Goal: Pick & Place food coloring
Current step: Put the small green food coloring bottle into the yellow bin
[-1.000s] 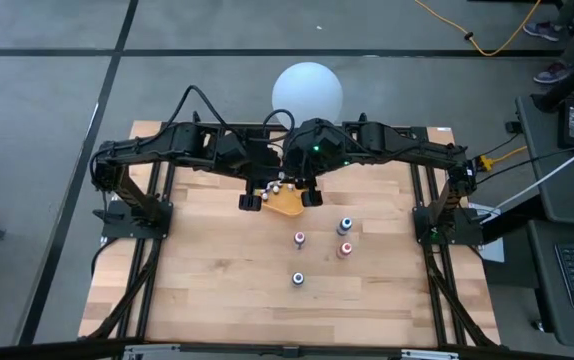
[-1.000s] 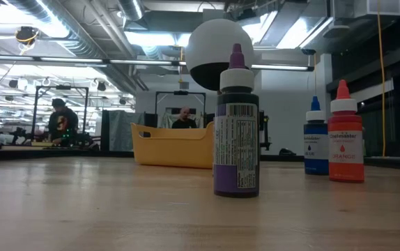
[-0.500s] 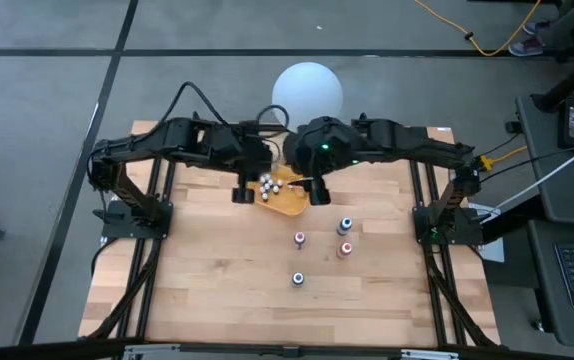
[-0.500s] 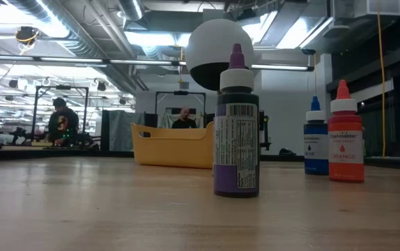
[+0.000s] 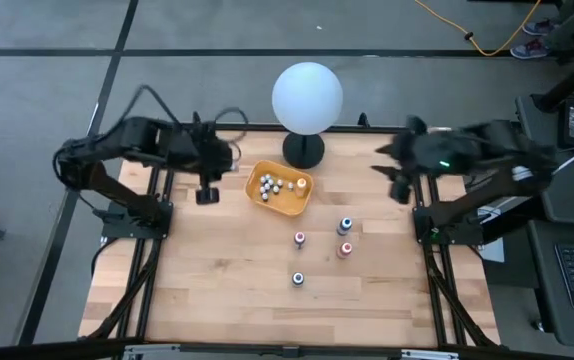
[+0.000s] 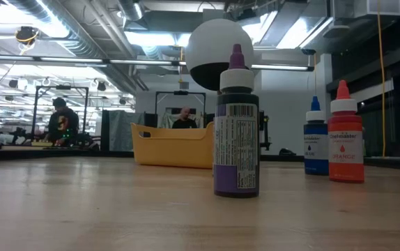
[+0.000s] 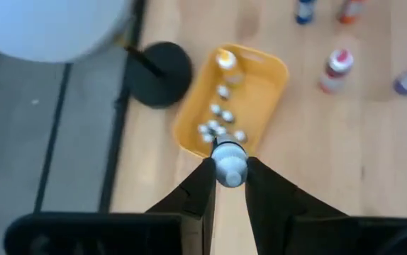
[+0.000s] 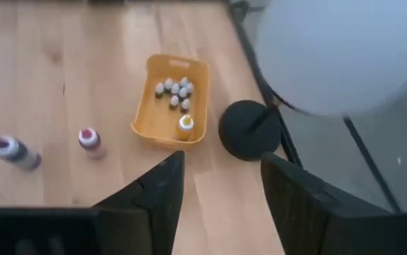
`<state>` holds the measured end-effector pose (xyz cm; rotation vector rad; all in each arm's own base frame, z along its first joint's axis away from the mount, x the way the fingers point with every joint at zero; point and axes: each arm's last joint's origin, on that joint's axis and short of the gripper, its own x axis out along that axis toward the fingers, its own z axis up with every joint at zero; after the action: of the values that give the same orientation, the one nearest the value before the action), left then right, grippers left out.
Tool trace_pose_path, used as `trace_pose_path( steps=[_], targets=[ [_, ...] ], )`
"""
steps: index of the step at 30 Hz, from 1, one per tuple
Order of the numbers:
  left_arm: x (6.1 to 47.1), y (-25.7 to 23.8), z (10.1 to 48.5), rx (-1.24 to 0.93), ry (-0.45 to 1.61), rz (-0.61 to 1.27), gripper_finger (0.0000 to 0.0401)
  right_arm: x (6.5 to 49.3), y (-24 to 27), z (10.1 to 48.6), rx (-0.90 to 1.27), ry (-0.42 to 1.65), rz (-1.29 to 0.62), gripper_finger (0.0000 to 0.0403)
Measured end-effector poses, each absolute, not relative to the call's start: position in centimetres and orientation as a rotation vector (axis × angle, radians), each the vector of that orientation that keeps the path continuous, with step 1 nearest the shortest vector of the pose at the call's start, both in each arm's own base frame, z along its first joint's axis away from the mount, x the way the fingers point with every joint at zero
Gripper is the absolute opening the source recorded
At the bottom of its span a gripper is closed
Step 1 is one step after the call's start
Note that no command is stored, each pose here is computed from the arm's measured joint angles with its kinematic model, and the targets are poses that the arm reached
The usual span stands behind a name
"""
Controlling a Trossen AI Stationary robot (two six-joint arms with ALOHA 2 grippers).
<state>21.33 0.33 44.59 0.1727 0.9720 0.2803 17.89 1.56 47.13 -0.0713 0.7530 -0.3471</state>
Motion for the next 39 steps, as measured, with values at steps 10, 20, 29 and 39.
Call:
trace_pose_path(
  steps=[10,20,29,39],
  targets=[
    [26.2,0.8,35.0,0.118,0.895,0.132,0.0061,14.0,3.6,38.9,0.065,0.505,-0.292,0.0187],
    [31.5,5.3,29.0,0.119,1.078,0.057,0.0061,15.1,4.3,36.0,0.030,0.482,-0.225,0.0187],
    [33.8,6.4,25.1,0.172,1.124,-0.005,0.0061,14.9,4.2,36.1,0.005,0.482,-0.209,0.0187],
    [33.1,6.9,20.9,0.163,1.125,0.015,0.0061,14.8,4.2,36.0,-0.038,0.492,-0.191,0.0187]
  ],
)
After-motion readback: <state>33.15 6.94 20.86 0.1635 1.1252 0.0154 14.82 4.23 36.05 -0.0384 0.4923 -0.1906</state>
